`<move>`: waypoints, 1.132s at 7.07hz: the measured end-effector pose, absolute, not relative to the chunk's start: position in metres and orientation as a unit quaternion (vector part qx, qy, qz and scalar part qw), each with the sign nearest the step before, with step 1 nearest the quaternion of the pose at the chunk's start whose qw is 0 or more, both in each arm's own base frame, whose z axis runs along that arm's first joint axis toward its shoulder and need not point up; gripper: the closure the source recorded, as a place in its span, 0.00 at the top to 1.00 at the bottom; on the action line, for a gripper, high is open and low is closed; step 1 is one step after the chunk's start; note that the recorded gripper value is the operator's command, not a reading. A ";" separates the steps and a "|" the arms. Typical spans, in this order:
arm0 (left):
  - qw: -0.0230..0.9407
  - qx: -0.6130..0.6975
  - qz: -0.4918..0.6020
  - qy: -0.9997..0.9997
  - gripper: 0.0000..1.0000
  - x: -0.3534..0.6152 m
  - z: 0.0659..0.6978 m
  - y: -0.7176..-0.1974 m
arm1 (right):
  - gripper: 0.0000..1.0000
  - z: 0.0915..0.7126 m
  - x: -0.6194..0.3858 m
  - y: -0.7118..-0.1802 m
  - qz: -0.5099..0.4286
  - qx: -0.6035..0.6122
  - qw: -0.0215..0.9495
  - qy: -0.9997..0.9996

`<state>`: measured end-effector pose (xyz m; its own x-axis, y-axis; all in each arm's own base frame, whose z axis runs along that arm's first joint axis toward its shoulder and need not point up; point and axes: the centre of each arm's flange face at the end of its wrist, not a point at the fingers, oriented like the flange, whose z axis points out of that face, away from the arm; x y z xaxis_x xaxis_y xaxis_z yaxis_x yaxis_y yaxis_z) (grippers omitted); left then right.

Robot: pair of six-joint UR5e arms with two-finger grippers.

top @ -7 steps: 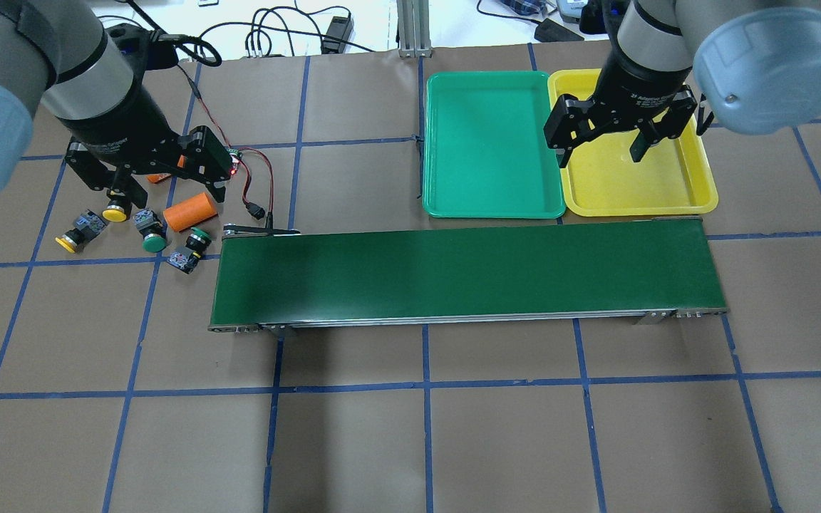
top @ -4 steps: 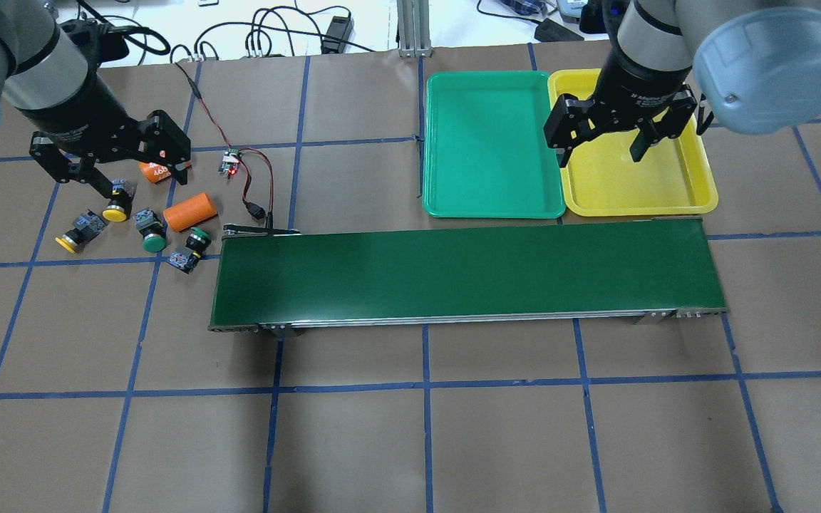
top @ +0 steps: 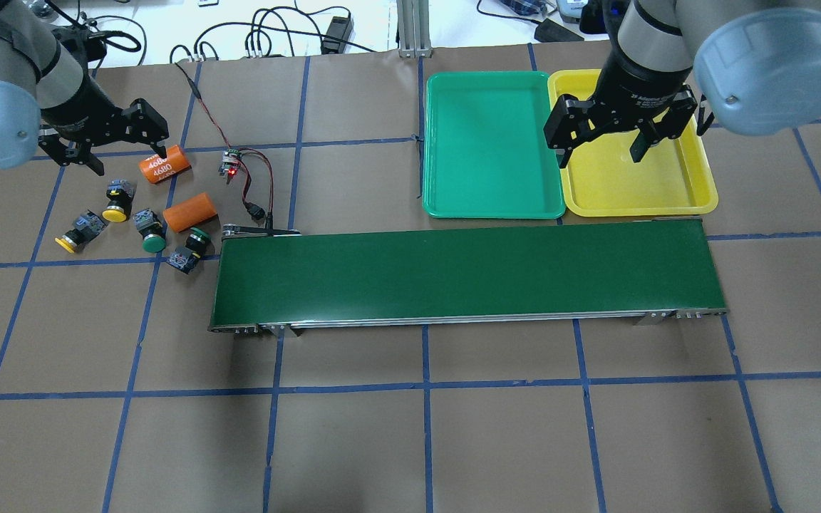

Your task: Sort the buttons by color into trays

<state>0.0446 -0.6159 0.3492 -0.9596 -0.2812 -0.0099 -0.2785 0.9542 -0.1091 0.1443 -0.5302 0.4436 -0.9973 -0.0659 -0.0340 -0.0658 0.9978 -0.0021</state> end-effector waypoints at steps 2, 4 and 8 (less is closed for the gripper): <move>0.017 -0.152 -0.073 0.986 1.00 0.062 0.298 -0.664 | 1.00 0.444 0.144 -0.530 -0.001 -0.033 0.017 0.999; 0.019 -0.158 -0.081 0.984 1.00 0.076 0.274 -0.706 | 1.00 0.444 0.144 -0.530 -0.001 -0.033 0.017 0.999; 0.018 -0.165 -0.062 0.984 1.00 0.084 0.228 -0.731 | 1.00 0.445 0.145 -0.530 -0.002 -0.033 0.017 0.999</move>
